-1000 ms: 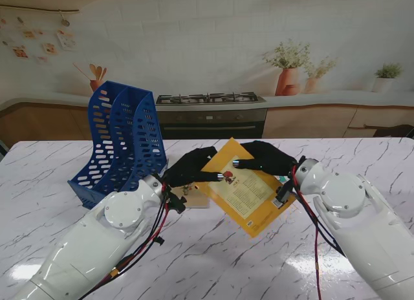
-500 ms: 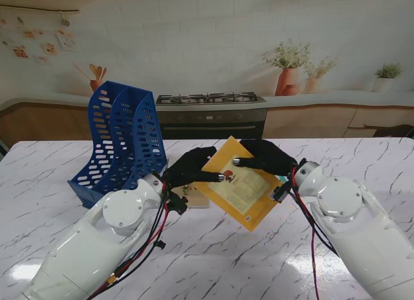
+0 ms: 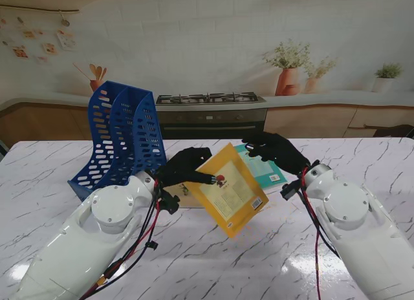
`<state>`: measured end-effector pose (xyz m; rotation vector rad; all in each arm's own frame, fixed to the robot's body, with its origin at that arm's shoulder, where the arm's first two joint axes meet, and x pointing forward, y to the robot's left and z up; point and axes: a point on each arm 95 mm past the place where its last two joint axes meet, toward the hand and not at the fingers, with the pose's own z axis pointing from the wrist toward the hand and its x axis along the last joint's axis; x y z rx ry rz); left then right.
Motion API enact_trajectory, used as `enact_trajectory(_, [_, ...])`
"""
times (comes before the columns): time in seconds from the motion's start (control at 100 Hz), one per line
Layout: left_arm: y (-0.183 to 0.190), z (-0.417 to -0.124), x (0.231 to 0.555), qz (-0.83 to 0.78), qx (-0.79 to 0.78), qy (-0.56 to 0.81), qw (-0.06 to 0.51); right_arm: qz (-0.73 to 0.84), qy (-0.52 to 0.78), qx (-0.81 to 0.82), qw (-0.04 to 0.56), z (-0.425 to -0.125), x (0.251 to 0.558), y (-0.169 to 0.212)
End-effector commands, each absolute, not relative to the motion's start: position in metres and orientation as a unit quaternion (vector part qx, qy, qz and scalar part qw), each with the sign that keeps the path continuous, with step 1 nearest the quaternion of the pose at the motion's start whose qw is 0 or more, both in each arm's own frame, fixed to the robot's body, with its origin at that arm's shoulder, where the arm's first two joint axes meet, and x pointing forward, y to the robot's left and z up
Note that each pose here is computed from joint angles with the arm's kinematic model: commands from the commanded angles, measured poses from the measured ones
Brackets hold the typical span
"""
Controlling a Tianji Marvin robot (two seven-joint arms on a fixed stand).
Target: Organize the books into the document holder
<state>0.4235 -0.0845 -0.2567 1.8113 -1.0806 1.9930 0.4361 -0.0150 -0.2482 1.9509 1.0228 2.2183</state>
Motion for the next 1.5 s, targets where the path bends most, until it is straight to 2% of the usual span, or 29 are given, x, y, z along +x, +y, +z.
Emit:
enact_trajectory(0.0, [-0.084,-0.247,0.423,0.696,0.604,-0.372,0.112,0.701,0.320,0.638,0.005,-0.260,0.431,-0.015])
enact_trajectory(0.52, [-0.035,-0.187,0.406,0.696,0.613,-0.374,-0.024,0.678,0.304,0.669,0.013,-0.292,0.426,-0.024])
enact_trajectory(1.01, [0.005,-0.141,0.380,0.686,0.617,-0.364,-0.128,0.673,0.310,0.672,-0.004,-0.304,0.426,-0.016])
enact_trajectory(1.49, [0.042,-0.122,0.365,0.661,0.628,-0.357,-0.203,0.666,0.309,0.679,-0.019,-0.309,0.426,-0.012])
